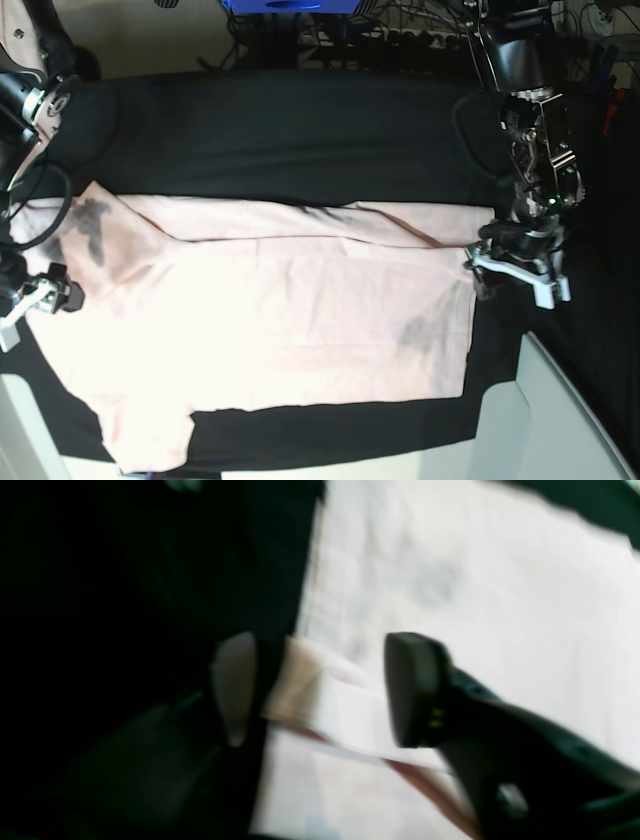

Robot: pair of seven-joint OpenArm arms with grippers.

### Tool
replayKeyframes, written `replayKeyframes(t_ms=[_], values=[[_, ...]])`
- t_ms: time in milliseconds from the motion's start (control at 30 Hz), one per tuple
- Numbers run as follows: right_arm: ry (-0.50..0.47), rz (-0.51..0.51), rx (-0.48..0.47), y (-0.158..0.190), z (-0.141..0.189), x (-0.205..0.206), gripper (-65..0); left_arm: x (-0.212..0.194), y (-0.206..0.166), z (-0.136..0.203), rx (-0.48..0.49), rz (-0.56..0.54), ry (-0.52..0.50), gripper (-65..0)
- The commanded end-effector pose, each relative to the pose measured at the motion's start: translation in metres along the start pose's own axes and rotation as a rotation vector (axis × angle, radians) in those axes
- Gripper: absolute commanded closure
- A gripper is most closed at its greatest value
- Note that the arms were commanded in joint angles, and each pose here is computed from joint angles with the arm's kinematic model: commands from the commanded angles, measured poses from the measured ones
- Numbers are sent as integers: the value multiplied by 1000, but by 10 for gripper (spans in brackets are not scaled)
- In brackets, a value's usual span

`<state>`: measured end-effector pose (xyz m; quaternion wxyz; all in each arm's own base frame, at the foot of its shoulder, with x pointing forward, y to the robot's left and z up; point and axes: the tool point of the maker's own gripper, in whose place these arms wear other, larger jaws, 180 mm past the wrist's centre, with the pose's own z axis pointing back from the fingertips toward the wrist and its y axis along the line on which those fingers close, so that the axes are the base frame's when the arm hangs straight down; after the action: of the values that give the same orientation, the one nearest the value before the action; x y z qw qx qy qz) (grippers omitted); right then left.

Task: Fold the T-shirt properly
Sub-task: 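Open both grippers and raise them off the folded shirt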

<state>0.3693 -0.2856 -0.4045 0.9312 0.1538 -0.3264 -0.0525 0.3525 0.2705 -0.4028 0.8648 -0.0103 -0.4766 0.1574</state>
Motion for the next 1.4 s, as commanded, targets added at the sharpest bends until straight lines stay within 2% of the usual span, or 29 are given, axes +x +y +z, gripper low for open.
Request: replayKeyframes(t_ms=[0,133,233,300,367,467,600,667,733,800,1133,1367], values=[[-86,16,-9,-5,11,29,-418,29,8,1,20,11,-76,-467],[-74,20,-22,-9,13,20,-402,38,24,7,56,37,-104,-527],[-86,37,-56,-11,24,8,-340,25,28,25,64,-6,-97,-524],[-81,-9,-78,-11,34,-12,-313,12,31,40,70,-37,-82,-506],[-58,-72,-112,-14,45,-38,-313,-4,37,52,80,-58,-53,-453],[-2,-154,-132,-10,53,-80,-313,-27,47,65,97,-77,-2,-329],[63,-221,-116,-2,47,-124,-316,-52,60,77,119,-88,56,-149],[75,-249,-99,0,41,-138,-354,-63,64,83,125,-94,81,-94],[75,-267,-88,1,38,-145,-406,-70,65,88,124,-102,99,-91],[80,-276,-81,2,36,-148,-429,-78,68,92,129,-104,118,-89],[60,-346,-18,11,11,-156,-435,-95,77,102,147,-107,159,-84],[35,-348,-6,14,6,-146,-427,-95,77,102,147,-107,160,-84]])
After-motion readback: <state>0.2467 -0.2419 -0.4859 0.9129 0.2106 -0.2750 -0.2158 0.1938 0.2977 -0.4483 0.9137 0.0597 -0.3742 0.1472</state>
